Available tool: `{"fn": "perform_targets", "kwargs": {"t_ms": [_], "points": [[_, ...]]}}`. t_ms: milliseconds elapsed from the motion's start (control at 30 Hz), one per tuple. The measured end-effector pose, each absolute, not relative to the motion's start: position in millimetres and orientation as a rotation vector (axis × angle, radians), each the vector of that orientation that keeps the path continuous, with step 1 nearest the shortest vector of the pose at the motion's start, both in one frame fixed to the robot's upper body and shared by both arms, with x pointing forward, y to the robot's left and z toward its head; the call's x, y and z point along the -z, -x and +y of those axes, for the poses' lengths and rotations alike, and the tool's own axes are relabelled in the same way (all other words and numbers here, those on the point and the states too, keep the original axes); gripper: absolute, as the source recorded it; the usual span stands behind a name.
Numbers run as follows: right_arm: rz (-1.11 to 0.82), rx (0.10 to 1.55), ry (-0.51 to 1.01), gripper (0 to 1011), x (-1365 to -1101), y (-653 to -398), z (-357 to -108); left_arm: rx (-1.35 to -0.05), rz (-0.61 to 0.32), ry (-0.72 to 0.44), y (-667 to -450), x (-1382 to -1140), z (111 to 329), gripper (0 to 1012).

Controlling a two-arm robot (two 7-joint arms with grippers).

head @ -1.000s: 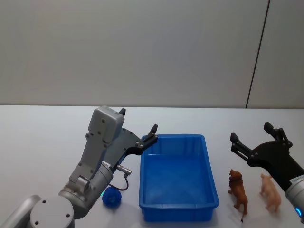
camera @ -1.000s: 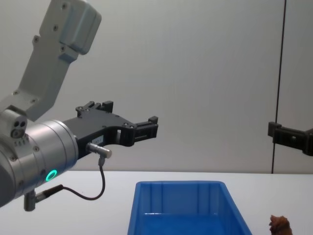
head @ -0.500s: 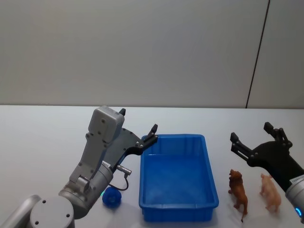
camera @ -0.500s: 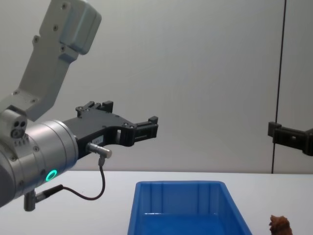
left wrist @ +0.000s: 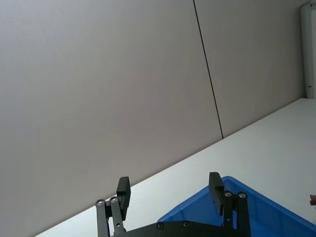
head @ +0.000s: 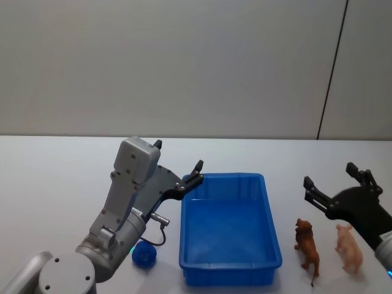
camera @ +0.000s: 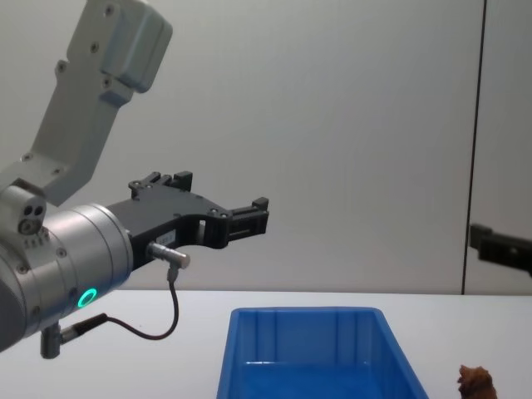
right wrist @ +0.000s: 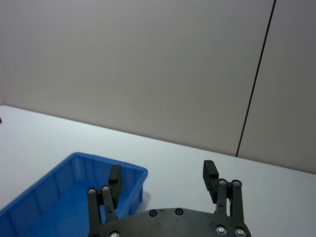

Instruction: Pick up the two dolls from the table and place them into the box.

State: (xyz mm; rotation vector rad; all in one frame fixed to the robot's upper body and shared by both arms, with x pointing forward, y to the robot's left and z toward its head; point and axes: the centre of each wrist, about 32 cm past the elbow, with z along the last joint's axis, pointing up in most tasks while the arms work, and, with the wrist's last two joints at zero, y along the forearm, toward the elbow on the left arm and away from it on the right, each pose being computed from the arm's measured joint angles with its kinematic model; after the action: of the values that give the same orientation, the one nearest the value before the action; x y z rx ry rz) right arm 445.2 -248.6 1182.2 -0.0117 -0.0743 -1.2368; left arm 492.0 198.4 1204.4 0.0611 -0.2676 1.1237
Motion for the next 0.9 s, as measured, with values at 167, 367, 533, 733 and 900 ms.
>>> {"fn": "perform_targets", "kwargs": {"t_ms": [167, 367, 533, 733, 900], "points": [[-0.062, 1.239, 0.055, 1001, -1176, -447, -259, -1.124, -0.268, -0.061, -492, -1204, 198, 1001], [-0.033, 1.237, 0.133, 1001, -1164, -453, -276, -1.124, -0.268, -0.061, -492, -1204, 198, 1001], [-0.007, 1.235, 0.180, 1001, -1156, -457, -285, -1.124, -0.268, -0.061, -492, -1204, 198, 1001], [0.039, 1.231, 0.238, 1001, -1148, -463, -294, -1.124, -0.268, -0.061, -492, -1204, 198, 1001], [0.080, 1.228, 0.277, 1001, -1142, -466, -299, -1.124, -0.268, -0.061, -492, -1204, 198, 1001]]}}
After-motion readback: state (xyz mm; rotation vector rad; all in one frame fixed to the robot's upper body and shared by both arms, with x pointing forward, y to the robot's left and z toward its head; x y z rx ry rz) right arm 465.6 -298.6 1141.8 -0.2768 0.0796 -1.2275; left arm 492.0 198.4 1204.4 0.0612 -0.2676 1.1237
